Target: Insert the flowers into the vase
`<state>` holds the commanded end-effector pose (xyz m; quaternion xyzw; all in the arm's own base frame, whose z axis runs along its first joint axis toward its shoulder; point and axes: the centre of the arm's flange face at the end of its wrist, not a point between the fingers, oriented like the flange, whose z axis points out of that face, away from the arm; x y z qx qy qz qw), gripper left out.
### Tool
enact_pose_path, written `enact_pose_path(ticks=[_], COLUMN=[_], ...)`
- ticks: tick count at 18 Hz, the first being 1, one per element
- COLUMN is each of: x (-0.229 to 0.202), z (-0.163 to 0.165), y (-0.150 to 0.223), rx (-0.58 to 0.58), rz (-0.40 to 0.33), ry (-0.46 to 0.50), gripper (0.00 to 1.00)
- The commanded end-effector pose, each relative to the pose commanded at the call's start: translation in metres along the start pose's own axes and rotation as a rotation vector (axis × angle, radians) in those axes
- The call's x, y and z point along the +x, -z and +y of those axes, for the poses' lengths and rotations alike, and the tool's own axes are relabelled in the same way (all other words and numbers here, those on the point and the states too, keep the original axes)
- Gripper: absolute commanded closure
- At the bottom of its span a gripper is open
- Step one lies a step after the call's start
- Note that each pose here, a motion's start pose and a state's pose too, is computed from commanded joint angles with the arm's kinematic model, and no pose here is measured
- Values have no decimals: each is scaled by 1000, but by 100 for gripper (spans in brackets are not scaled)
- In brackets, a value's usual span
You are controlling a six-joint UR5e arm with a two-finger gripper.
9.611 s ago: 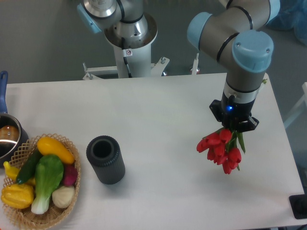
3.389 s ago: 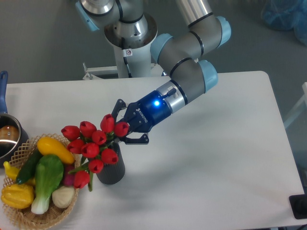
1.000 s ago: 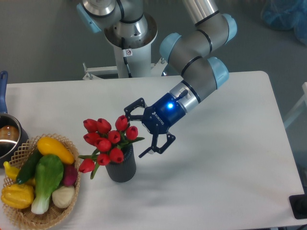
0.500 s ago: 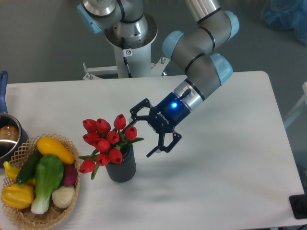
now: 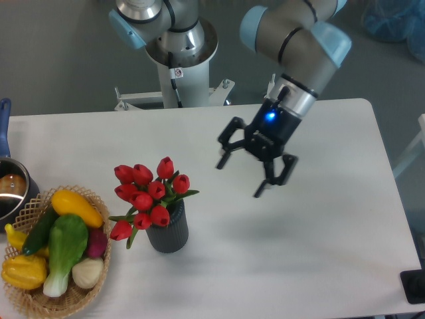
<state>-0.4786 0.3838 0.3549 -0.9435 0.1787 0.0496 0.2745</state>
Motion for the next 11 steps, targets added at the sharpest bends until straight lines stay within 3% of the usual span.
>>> enact_pose_path(ticks=[1,2,4,11], x=[-18,-32,-45,-43], z=[11,14,19,28], y=[6,11,23,-1], rx=[-151,-216,-278,-447], rz=[-53,-76,-107,-75], ry=[-13,-10,-3,-14], gripper=[0,0,0,0])
